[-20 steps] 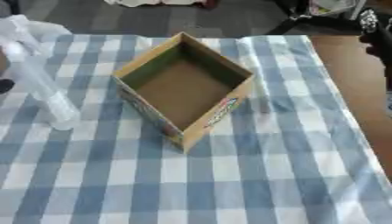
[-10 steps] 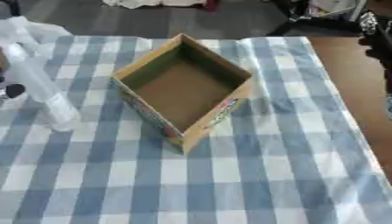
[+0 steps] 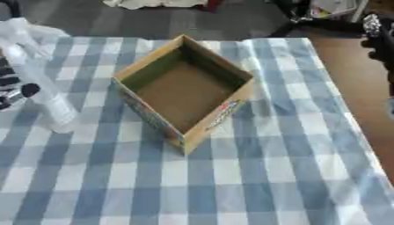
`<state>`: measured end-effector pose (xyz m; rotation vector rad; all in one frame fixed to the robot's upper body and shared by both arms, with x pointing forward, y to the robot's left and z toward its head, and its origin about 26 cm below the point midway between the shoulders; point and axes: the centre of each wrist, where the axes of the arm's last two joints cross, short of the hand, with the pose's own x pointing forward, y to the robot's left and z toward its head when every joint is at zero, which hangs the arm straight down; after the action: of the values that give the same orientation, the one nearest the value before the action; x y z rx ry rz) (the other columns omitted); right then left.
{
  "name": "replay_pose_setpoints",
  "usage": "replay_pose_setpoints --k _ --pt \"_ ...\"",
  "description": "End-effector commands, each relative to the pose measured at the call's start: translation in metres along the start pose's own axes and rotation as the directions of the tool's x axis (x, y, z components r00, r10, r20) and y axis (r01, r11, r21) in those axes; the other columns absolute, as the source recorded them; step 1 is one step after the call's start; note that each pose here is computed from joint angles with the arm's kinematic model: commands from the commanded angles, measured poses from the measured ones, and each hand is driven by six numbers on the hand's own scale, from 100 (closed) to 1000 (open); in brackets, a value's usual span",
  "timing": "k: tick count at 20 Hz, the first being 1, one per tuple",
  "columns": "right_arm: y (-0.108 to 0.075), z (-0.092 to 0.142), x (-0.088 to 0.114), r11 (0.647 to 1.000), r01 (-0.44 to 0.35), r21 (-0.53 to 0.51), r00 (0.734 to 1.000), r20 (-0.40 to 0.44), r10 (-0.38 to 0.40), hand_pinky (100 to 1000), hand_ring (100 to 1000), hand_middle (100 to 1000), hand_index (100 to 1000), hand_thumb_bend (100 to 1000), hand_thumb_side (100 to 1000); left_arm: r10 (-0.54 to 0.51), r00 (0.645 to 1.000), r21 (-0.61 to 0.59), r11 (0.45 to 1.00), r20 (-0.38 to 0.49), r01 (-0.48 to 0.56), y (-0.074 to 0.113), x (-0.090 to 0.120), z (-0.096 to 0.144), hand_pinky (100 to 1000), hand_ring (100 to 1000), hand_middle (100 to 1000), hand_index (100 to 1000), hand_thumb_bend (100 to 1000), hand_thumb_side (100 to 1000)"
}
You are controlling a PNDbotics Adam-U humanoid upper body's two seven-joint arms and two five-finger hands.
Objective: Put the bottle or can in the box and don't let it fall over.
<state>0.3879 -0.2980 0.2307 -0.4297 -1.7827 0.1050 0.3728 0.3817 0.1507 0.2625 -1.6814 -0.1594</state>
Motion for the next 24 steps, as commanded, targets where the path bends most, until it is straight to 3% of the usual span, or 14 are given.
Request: replay_pose_setpoints --k 1,18,22,24 --pt "-0.004 -0.001 0.013 1.0 0.002 -0.003 0.999 0.037 -0.002 912 839 851 902 100 761 -0.022 1.0 -0.013 1.0 0.019 0.022 0.002 0.007 -0.006 837 850 796 940 888 223" --pt "0.0 -0.003 0.012 1.0 0.015 0.004 1.0 0.027 -0.015 914 834 850 904 100 769 -0.021 1.0 -0.096 0.995 0.014 0.023 -0.024 0.004 -0.027 805 811 764 904 867 183" --pt "0.0 -0.003 0.011 1.0 0.017 0.002 1.0 0.024 -0.017 915 834 850 901 100 771 -0.018 1.0 -0.115 0.993 0.016 0.02 -0.03 0.003 -0.029 719 727 687 834 771 100" --pt "0.0 -0.003 0.01 1.0 0.019 0.002 1.0 0.022 -0.019 916 834 850 901 100 773 -0.015 1.0 -0.123 0.992 0.021 0.017 -0.033 0.002 -0.03 628 640 603 747 651 100"
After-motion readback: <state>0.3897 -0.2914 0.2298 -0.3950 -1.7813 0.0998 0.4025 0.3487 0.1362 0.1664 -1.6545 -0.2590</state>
